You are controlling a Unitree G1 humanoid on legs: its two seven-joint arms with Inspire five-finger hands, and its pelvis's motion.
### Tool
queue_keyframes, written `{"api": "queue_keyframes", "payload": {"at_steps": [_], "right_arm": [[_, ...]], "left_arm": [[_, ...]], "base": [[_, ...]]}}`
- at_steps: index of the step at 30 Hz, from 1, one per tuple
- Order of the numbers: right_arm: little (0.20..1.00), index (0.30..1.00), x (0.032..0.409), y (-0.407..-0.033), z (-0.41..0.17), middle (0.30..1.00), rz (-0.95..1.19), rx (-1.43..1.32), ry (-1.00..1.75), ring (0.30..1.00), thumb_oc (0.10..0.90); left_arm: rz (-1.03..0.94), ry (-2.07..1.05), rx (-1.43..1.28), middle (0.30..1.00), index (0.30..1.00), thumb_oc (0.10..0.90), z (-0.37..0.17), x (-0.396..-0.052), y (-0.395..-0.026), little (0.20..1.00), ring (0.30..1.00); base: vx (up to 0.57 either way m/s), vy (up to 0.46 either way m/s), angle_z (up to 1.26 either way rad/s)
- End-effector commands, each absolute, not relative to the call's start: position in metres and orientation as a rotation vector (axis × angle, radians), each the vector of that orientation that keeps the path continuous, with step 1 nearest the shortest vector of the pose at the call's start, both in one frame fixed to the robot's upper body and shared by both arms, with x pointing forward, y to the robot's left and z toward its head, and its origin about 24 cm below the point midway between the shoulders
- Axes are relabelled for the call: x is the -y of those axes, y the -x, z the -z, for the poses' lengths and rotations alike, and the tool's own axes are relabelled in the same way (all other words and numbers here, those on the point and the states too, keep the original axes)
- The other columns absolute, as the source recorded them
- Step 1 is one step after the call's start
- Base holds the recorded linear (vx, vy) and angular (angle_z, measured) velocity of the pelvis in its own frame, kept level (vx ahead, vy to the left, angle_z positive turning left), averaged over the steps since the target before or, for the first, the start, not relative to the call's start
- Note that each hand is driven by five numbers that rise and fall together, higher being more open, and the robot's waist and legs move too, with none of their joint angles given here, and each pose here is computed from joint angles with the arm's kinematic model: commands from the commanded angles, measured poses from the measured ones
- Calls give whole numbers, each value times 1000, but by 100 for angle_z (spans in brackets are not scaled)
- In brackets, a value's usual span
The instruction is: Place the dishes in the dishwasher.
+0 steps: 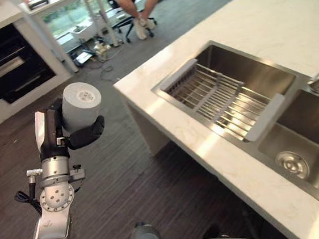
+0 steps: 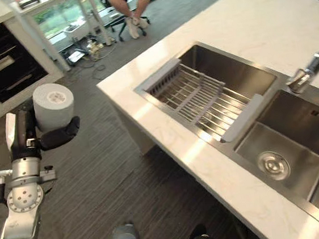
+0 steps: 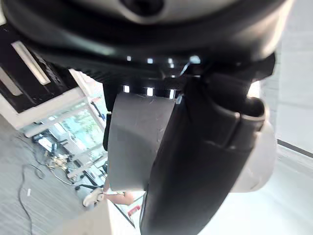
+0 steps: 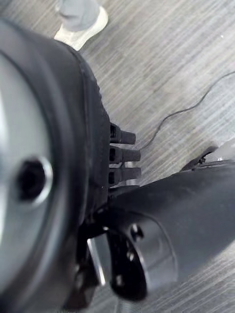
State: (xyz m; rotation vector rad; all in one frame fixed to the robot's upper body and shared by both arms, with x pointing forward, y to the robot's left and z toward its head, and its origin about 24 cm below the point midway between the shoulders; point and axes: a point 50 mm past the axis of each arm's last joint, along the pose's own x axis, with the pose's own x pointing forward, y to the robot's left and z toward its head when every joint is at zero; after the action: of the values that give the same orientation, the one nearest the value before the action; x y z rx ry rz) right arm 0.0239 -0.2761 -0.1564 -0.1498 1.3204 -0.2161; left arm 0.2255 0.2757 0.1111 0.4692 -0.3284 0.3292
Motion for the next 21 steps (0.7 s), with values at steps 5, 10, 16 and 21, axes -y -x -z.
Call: {"api": "queue_keyframes", "payload": {"at_steps": [5, 10, 16, 21], "right_arm": [[900, 900, 269, -18, 158, 900, 240, -1314, 102, 900, 800], [900, 900, 274, -47, 153, 900, 305, -1206, 70, 900, 800], [900, 900, 252, -84, 151, 900, 299, -1064, -58, 900, 800], [900, 900, 243, -92, 151, 900, 238, -1060, -36, 900, 800]], "left_arm": [[-290, -575, 599, 300, 300, 400, -169, -275, -224, 300, 300], [-187, -596, 553, 300, 300, 400, -161, -262, -235, 300, 300], [121, -471, 612, 300, 300, 400, -166, -188, -275, 300, 300], [217, -415, 605, 300, 300, 400, -163, -166, -282, 300, 300]], "base": [[-203, 436, 186], [-41, 517, 132], [110, 335, 196], [41, 7, 148]]}}
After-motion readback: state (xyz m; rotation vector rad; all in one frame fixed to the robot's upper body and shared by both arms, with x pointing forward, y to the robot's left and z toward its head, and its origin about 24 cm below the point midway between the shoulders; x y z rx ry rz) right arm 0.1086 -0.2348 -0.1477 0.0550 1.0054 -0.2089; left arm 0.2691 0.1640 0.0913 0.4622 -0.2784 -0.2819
